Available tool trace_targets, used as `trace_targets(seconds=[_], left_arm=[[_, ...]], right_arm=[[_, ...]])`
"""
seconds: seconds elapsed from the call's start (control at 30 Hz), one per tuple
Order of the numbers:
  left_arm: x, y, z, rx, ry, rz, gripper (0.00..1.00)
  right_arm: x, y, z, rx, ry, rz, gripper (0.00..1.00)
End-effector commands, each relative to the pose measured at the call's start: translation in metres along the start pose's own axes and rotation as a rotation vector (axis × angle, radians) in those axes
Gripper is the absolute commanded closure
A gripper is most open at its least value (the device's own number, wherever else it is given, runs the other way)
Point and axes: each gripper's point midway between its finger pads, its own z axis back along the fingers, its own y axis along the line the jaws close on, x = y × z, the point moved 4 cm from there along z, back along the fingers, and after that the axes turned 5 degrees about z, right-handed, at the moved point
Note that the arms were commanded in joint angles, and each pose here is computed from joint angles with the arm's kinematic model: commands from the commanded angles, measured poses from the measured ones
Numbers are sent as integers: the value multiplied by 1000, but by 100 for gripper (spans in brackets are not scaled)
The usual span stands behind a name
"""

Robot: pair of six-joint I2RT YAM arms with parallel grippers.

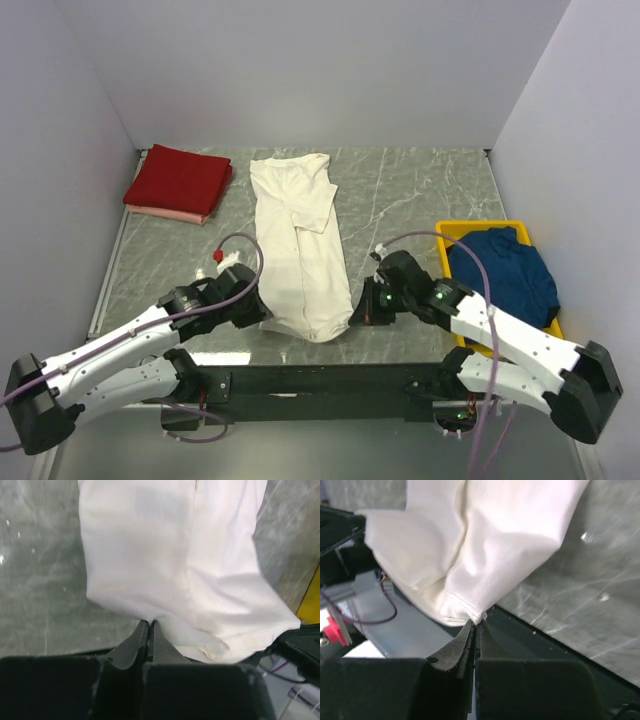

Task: Fold and stack the t-shirts
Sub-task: Fold the tshirt

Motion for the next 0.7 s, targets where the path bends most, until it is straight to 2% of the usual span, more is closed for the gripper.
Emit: trace_targets(seconds=[0.0, 0.3, 0.5, 0.67], left_arm=[[29, -21, -10, -97, -73, -49, 100], [98, -37, -37, -96, -301, 84, 100], [137, -41, -60, -84, -384, 191, 100], [167, -39, -79, -39, -406, 245, 99]], right_arm=[[33, -1, -6, -56, -27, 39, 100], [119, -4, -66, -113, -104, -45, 100], [175, -10, -82, -167, -173, -77, 100], [203, -29, -101, -183, -161, -124, 100]])
